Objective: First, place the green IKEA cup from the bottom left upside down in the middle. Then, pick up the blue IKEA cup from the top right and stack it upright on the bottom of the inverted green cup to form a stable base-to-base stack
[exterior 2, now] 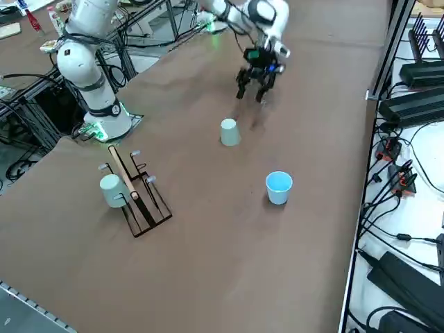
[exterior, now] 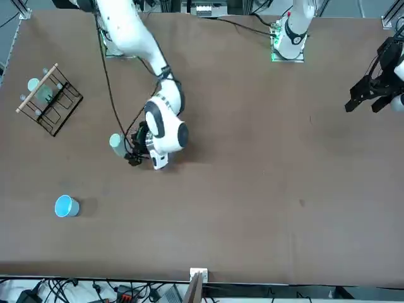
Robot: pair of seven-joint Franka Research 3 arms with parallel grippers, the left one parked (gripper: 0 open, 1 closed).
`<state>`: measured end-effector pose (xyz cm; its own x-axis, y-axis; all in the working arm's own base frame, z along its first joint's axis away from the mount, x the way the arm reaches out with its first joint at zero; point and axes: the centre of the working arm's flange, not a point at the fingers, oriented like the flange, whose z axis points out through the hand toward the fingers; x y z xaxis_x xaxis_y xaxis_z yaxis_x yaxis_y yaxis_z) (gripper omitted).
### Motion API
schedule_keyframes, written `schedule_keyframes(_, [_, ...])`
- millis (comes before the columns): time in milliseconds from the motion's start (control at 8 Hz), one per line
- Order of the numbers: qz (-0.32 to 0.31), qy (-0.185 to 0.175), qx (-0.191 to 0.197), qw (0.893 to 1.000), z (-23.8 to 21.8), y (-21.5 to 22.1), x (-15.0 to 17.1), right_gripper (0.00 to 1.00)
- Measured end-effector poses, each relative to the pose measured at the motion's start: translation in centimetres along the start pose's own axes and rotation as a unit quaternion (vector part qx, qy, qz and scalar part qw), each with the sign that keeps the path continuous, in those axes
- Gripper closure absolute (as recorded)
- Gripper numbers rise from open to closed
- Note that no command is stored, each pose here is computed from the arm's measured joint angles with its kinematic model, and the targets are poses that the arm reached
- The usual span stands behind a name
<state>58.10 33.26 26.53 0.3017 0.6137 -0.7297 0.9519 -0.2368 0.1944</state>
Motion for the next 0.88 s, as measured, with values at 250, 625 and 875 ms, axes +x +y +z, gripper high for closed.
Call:
schedule_keyframes(250, [0.052,0.047,-0.011,0.997,-4.2,4.5,-4.8,0.00])
schedule_keyframes(625, [0.124,0.072,0.022,0.989,-1.2,13.4,-12.9,0.00])
schedule_keyframes(875, [0.179,0.114,0.117,0.970,6.1,18.3,-17.5,0.00])
